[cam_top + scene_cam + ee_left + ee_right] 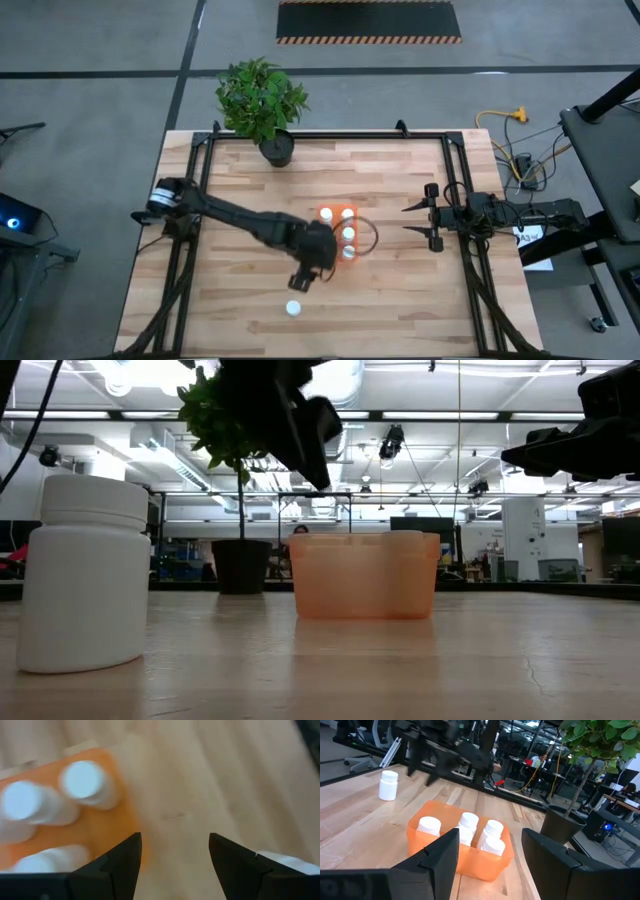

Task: Pick and place pill bottles into a basket
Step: Put the white pill bottle into the orange bin

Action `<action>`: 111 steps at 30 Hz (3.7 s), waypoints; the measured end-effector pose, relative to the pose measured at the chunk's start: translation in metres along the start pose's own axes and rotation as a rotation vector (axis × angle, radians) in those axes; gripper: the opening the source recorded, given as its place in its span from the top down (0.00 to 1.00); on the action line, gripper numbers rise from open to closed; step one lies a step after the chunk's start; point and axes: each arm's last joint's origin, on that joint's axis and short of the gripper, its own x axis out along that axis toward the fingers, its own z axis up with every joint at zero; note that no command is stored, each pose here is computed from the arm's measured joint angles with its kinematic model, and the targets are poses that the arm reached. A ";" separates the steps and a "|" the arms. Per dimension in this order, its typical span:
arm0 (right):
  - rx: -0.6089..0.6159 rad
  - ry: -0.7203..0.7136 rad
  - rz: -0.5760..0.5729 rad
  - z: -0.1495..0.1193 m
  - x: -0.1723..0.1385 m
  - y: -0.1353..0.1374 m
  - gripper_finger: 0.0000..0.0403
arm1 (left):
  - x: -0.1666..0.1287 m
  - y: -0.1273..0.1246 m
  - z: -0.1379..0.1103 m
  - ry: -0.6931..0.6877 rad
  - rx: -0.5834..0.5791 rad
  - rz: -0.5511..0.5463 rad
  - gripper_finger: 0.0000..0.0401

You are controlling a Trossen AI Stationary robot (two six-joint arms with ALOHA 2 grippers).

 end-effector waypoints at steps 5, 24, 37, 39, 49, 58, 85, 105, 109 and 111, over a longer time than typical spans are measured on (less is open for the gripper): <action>0.000 0.000 0.000 0.000 0.000 0.000 0.49 | 0.002 -0.037 0.001 0.002 0.081 -0.050 0.47; 0.000 0.000 0.000 0.000 0.000 0.000 0.49 | 0.006 -0.101 -0.013 0.068 0.043 -0.105 0.47; 0.000 0.000 0.000 0.000 0.000 0.000 0.49 | 0.007 -0.116 -0.019 0.074 0.074 -0.056 0.47; 0.000 0.000 0.000 0.000 0.000 0.000 0.49 | 0.007 -0.116 -0.019 0.073 0.066 -0.046 0.47; 0.000 0.000 0.000 0.000 0.000 0.000 0.49 | 0.010 -0.118 -0.022 0.079 0.065 -0.048 0.47; 0.000 0.000 0.001 0.000 0.000 0.000 0.49 | 0.018 -0.119 -0.031 0.092 0.068 -0.050 0.47; 0.000 0.000 0.000 0.000 0.000 0.000 0.49 | 0.033 -0.118 -0.042 0.087 0.044 -0.048 0.47; 0.000 0.000 0.000 0.000 0.000 0.000 0.49 | 0.023 -0.106 -0.025 0.041 0.084 -0.020 0.64; 0.000 0.000 0.000 0.000 0.000 0.000 0.49 | 0.018 -0.088 -0.018 0.046 0.094 0.060 0.64; 0.000 0.000 0.000 0.000 0.000 0.000 0.49 | 0.015 -0.076 -0.014 0.046 0.093 0.102 0.64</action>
